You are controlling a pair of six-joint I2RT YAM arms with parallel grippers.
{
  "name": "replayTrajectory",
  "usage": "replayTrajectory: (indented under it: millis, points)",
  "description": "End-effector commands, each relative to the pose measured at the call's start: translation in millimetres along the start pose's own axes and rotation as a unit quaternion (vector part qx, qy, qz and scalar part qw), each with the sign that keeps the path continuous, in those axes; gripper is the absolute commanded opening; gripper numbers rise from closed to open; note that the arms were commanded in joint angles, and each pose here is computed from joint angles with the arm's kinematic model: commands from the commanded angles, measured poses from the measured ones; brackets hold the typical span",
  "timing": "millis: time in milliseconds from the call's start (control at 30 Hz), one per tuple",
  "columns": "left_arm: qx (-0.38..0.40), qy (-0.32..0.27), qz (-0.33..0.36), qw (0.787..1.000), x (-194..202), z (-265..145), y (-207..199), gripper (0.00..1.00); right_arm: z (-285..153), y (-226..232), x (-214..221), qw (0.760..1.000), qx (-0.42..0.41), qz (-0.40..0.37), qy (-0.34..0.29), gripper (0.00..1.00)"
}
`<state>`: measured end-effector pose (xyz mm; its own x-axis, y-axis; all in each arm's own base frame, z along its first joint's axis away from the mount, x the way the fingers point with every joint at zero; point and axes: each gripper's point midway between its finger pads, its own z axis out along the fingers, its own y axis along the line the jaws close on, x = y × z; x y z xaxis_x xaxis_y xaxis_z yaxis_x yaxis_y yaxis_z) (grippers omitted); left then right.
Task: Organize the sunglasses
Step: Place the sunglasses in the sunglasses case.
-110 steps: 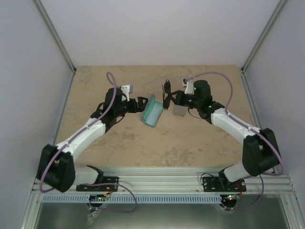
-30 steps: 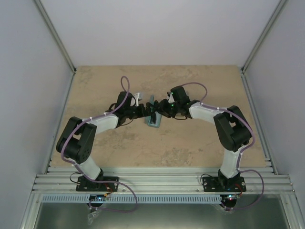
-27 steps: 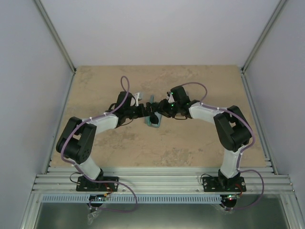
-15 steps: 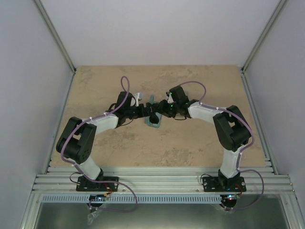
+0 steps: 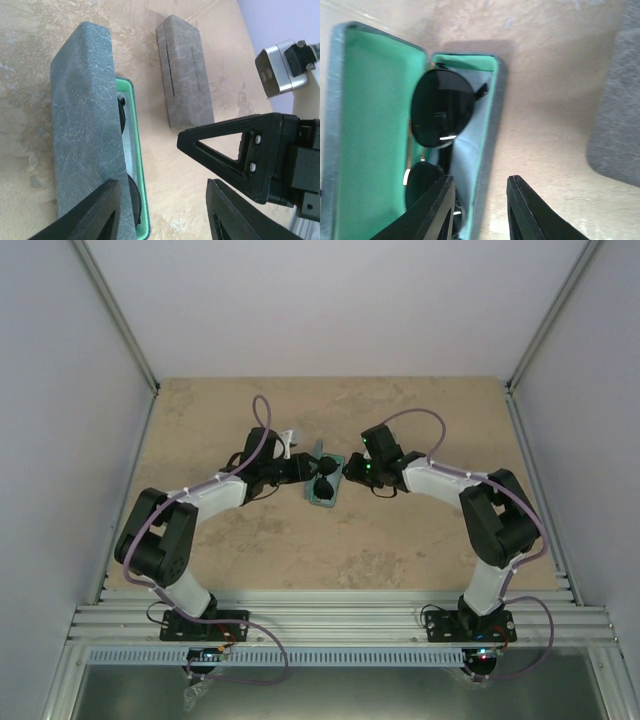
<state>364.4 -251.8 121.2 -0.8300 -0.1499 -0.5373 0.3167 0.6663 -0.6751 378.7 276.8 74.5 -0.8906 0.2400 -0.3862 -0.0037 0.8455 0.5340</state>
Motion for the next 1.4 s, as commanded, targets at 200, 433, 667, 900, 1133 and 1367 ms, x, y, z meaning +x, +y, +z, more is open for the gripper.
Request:
replayTrajectory:
  millis: [200, 433, 667, 900, 1133, 1367]
  points:
    - [-0.014, 0.031, 0.001, 0.999, 7.8, 9.2, 8.8, 0.36, 25.6, -38.5, 22.4, 0.997, 0.06, -0.024, 0.037, 0.26]
    - [-0.003, -0.007, 0.031, 0.999, -13.4, -10.7, -13.5, 0.53, 36.7, -38.3, 33.2, 0.997, 0.046, -0.024, 0.063, 0.26]
    - [-0.06, -0.068, 0.05, 0.995, -41.3, -40.7, -16.7, 0.72, 37.0, -39.9, 33.7, 0.997, 0.044, -0.02, 0.066, 0.26]
    - [-0.171, -0.069, 0.015, 0.983, -32.6, -42.2, 33.0, 0.78, 38.6, -40.5, 35.6, 0.996, 0.041, -0.02, 0.071, 0.25]
    - [-0.123, -0.016, -0.001, 0.992, -10.5, -13.8, 35.3, 0.67, 41.3, -40.5, 37.6, 0.996, 0.036, -0.021, 0.076, 0.25]
    - [-0.081, 0.004, -0.01, 0.997, 2.4, -1.3, 31.2, 0.42, 43.9, -37.9, 39.5, 0.996, 0.027, -0.031, 0.084, 0.25]
